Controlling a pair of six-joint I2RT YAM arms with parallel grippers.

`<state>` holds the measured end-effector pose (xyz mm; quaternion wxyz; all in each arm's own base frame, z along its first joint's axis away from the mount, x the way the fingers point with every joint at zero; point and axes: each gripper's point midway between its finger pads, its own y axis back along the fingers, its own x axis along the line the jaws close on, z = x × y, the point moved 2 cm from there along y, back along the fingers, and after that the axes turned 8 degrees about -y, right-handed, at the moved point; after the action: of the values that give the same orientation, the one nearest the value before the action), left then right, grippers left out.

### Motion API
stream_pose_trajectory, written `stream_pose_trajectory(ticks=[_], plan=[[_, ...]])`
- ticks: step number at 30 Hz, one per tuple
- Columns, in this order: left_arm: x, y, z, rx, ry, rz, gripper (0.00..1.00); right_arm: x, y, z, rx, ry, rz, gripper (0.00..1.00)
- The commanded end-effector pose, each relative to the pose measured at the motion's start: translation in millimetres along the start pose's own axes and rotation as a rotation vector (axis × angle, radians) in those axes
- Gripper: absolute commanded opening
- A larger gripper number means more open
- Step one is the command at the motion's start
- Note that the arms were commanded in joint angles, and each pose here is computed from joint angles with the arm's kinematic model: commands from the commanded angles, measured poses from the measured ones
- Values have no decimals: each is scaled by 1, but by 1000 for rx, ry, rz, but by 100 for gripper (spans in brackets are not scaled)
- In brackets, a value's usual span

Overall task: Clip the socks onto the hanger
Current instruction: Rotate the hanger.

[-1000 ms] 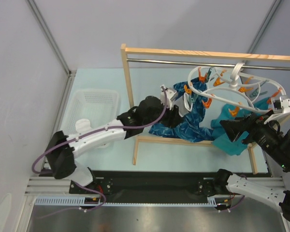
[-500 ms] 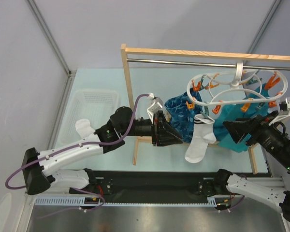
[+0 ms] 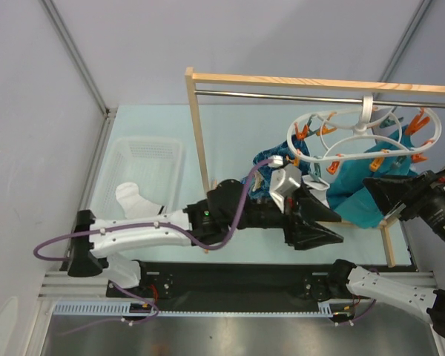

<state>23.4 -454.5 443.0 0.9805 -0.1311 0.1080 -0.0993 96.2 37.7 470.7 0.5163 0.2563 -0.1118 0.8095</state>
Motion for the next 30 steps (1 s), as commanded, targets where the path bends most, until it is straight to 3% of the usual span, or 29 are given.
stream_pose_trajectory(ticks=[1, 6, 13, 20, 26, 30], plan=[[18, -27, 12, -102, -167, 157, 56, -5, -2, 9, -11, 25, -66, 63], [49, -61, 4, -159, -247, 357, 63, 0, 1, 19, -35, 29, -44, 63], [106, -89, -65, 26, -202, 509, 63, -9, 8, 24, -30, 57, -95, 61], [150, -48, -133, 202, -13, 653, 64, -45, 5, -1, 25, 87, -298, 62], [205, 27, -203, 394, 121, 836, 65, -59, -2, -12, 11, 75, -388, 63], [220, 50, -189, 365, 63, 852, 64, -47, -15, -16, 18, 78, -326, 64]])
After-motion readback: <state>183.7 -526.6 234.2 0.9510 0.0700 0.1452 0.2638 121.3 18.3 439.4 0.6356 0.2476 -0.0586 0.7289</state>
